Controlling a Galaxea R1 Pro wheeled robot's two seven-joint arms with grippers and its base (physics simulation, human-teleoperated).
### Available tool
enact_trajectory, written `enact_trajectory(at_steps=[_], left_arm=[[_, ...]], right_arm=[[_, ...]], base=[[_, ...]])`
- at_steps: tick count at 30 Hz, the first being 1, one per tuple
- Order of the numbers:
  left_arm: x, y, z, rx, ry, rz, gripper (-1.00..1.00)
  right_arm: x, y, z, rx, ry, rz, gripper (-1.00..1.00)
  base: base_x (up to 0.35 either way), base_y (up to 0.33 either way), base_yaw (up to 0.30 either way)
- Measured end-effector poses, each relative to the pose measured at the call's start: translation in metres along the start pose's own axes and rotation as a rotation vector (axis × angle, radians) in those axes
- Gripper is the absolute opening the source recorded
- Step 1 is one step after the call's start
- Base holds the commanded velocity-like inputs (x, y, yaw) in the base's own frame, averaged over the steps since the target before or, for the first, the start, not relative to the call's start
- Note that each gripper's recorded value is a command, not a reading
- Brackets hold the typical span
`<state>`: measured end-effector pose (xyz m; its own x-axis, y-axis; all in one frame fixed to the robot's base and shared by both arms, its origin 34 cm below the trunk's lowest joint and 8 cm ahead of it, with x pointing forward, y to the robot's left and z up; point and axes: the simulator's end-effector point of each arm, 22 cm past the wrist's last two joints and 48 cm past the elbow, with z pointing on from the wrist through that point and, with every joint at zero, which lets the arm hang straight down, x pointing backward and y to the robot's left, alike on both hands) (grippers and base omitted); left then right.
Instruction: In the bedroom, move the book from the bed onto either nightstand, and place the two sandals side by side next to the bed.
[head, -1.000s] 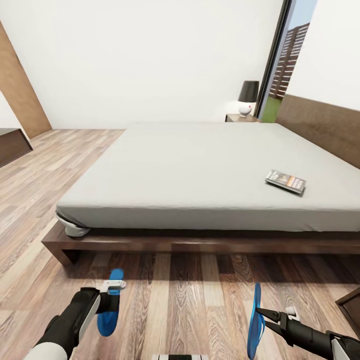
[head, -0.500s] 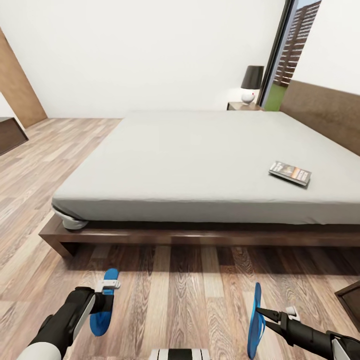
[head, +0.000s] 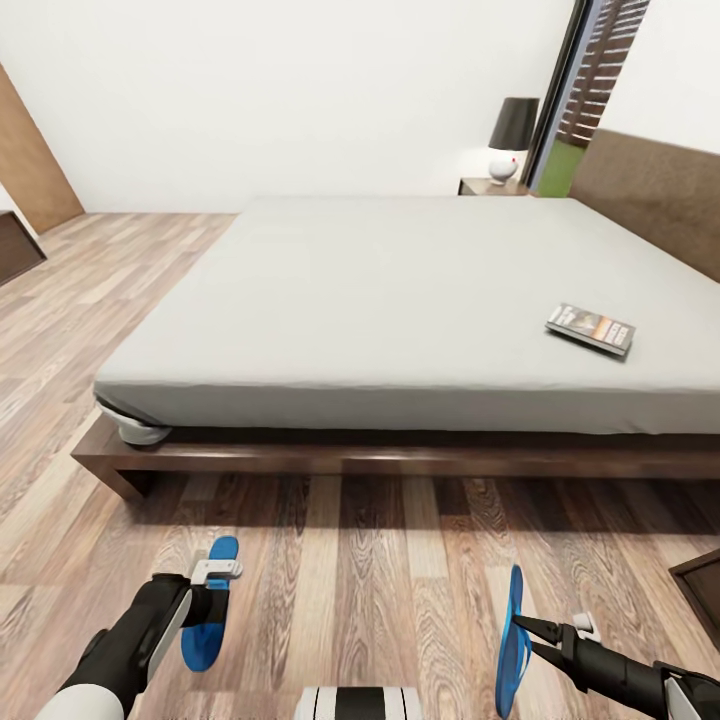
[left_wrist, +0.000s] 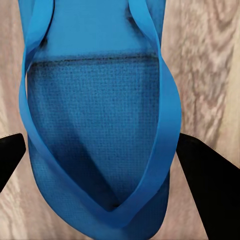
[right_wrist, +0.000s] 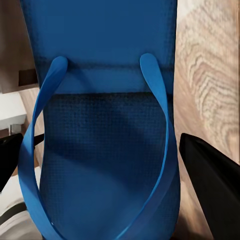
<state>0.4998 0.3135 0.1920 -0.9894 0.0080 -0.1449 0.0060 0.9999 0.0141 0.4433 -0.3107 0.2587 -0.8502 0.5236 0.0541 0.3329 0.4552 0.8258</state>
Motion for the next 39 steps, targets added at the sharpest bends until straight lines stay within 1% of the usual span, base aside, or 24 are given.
enact_trajectory(at_steps=[13,15,16,20,39], left_arm=[[0.020,-0.002,0.020,0.002,0.053,0.000,-1.00],[0.023,-0.005,0.024,0.008,0.061,-0.002,-1.00],[0.025,-0.011,0.026,0.018,0.065,-0.005,-1.00],[0.031,-0.015,0.032,0.019,0.081,-0.002,-1.00],[0.063,-0.016,0.059,0.022,0.158,-0.003,-1.00]], right_arm=[[0.011,-0.021,0.007,0.027,0.024,0.038,-1.00],[0.012,-0.024,0.007,0.031,0.028,0.044,-1.00],[0.013,-0.026,0.008,0.033,0.030,0.047,-1.00],[0.016,-0.032,0.009,0.041,0.037,0.058,-1.00],[0.033,-0.062,0.016,0.082,0.072,0.113,-1.00]], base=[[0.000,0.000,0.000],[0.000,0.000,0.000],[0.000,0.000,0.000],[0.000,0.000,0.000],[0.000,0.000,0.000]])
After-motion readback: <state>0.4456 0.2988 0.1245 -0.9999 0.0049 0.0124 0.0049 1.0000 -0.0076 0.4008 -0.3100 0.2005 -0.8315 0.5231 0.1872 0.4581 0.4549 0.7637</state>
